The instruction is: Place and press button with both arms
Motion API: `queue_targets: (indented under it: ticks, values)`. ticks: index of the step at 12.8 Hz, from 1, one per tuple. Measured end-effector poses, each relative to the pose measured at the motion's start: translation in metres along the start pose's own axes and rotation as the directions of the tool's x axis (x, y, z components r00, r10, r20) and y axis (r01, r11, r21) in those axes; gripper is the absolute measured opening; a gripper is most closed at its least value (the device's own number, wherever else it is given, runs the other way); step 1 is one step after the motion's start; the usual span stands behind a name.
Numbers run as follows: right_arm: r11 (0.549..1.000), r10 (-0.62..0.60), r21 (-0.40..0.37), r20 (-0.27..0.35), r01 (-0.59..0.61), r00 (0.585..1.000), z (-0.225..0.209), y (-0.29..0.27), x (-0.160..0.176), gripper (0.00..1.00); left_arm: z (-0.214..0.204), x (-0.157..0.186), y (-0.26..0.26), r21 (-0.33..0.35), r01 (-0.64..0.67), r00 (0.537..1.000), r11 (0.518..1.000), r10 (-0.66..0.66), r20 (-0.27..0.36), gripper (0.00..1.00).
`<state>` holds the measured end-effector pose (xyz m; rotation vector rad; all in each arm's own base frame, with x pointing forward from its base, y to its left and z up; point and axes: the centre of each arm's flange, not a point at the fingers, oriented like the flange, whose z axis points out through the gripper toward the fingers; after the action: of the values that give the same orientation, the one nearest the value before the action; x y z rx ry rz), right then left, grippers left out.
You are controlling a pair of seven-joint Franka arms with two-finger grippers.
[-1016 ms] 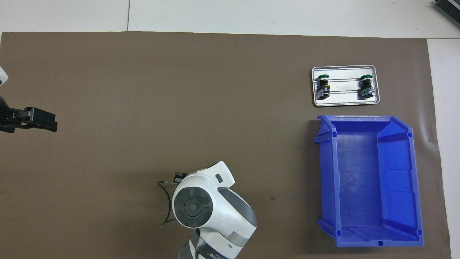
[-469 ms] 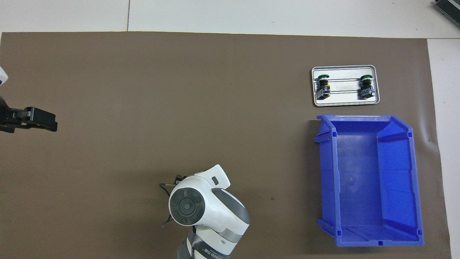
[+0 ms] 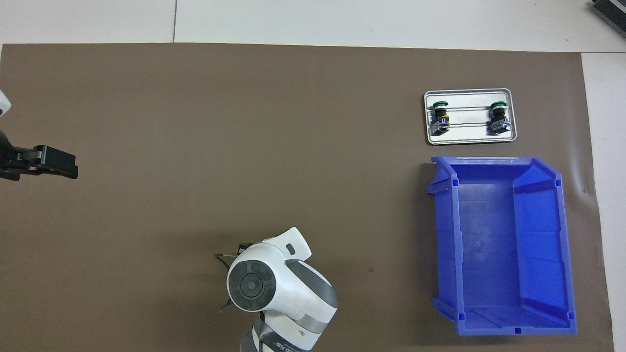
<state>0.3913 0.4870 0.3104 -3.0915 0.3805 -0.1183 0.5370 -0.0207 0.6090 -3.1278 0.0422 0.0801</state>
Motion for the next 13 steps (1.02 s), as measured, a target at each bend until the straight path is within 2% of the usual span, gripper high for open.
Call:
queue_targets:
  ticks: [3, 7, 10, 13]
  values:
    - [0.999, 0.033, 0.015, -0.028, -0.033, 0.999, -0.018, 0.008, 0.026, 0.47, 0.0, 0.0, 0.0, 0.0, 0.0, 1.0, 1.0, 0.0, 0.0, 1.0]
    - [0.994, 0.111, 0.021, -0.081, -0.11, 0.991, -0.103, 0.071, 0.109, 0.47, 0.0, 0.0, 0.0, 0.0, 0.0, 1.0, 1.0, 0.0, 0.0, 1.0]
    - [0.993, 0.114, -0.006, -0.114, -0.115, 0.987, -0.147, 0.152, 0.181, 0.47, 0.0, 0.0, 0.0, 0.0, 0.0, 1.0, 1.0, 0.0, 0.0, 1.0]
    - [0.997, -0.003, -0.074, -0.067, -0.002, 0.998, -0.178, 0.283, 0.251, 0.47, 0.0, 0.0, 0.0, 0.0, 0.0, 1.0, 1.0, 0.0, 0.0, 1.0]
